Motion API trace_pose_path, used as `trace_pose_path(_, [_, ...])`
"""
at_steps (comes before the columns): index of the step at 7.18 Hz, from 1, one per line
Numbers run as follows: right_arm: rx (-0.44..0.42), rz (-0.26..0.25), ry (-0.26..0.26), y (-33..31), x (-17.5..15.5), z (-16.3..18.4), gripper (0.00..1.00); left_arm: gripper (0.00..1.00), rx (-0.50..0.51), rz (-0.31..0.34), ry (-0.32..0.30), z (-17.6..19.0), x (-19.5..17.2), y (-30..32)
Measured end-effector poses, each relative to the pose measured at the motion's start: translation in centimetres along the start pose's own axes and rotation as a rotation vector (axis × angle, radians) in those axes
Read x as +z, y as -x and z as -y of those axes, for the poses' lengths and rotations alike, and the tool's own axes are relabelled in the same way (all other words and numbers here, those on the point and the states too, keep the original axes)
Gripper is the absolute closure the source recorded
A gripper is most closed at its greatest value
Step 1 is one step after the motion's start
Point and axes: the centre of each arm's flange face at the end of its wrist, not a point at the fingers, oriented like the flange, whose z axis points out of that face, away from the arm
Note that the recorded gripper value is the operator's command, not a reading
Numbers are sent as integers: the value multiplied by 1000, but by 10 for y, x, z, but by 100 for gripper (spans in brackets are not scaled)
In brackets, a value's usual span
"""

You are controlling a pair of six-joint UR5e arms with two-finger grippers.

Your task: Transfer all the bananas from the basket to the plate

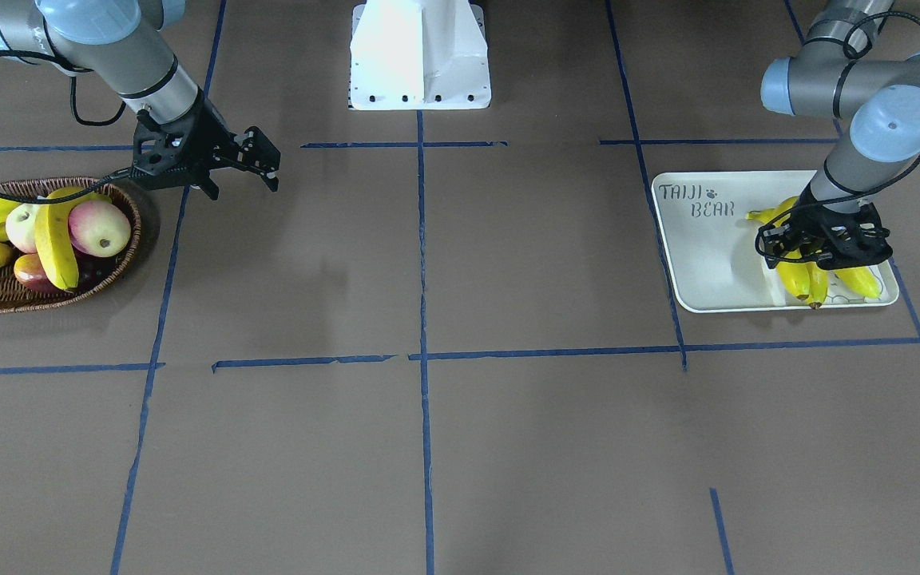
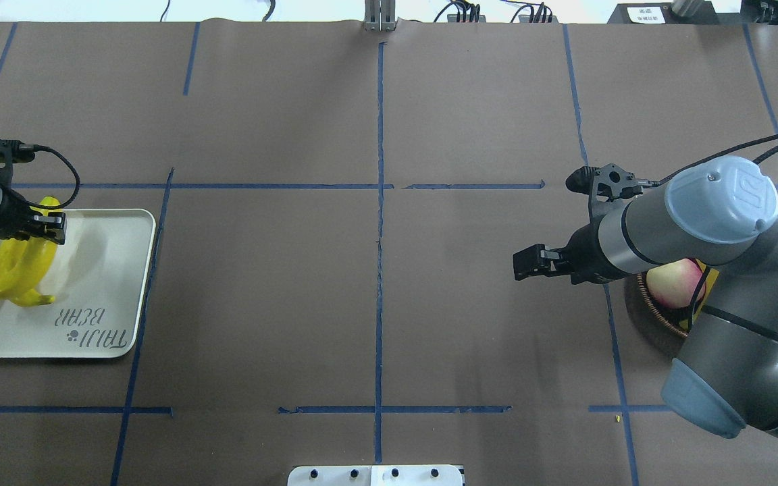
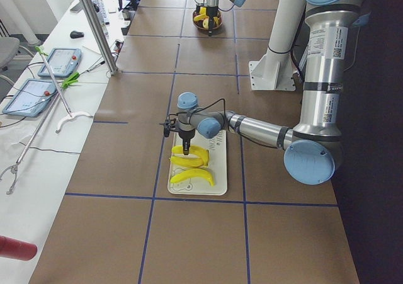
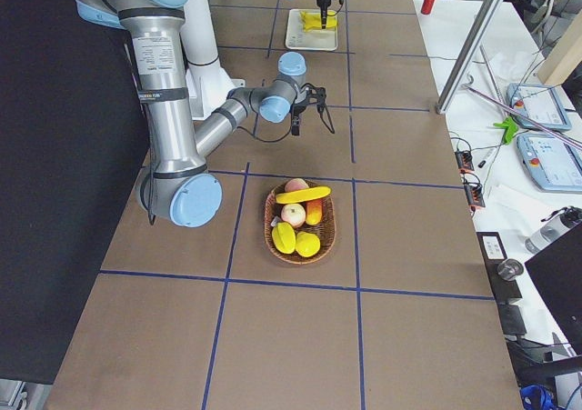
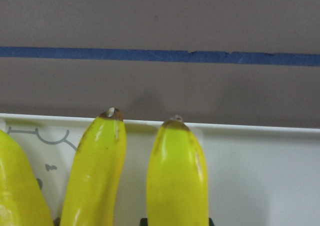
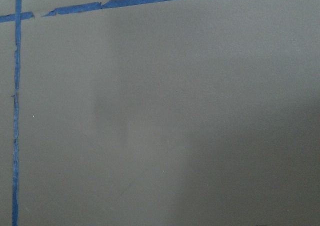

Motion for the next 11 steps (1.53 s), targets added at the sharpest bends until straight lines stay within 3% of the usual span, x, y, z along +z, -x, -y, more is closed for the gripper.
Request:
trace_pose_path(2, [-14,-6,4,-1,2,-1,0,0,59,-6,-1,8,-8,13])
trace_pose_path(5, [-119,-73,23,-33,0,-3,0,0,77,-115,42,17,-33,15])
trace_pose_path(8, [-284,-185,53,-138,-24,-29,0,0,75,-135,45,19,-38,12])
trace_pose_path(10, [-371,-196,34,-211,-29,-46,3,0,76,-137,44,19,-38,12])
trace_pose_path(11, [-374,-184,17,-232,-32,-47,14,0,76,-137,43,19,-39,12])
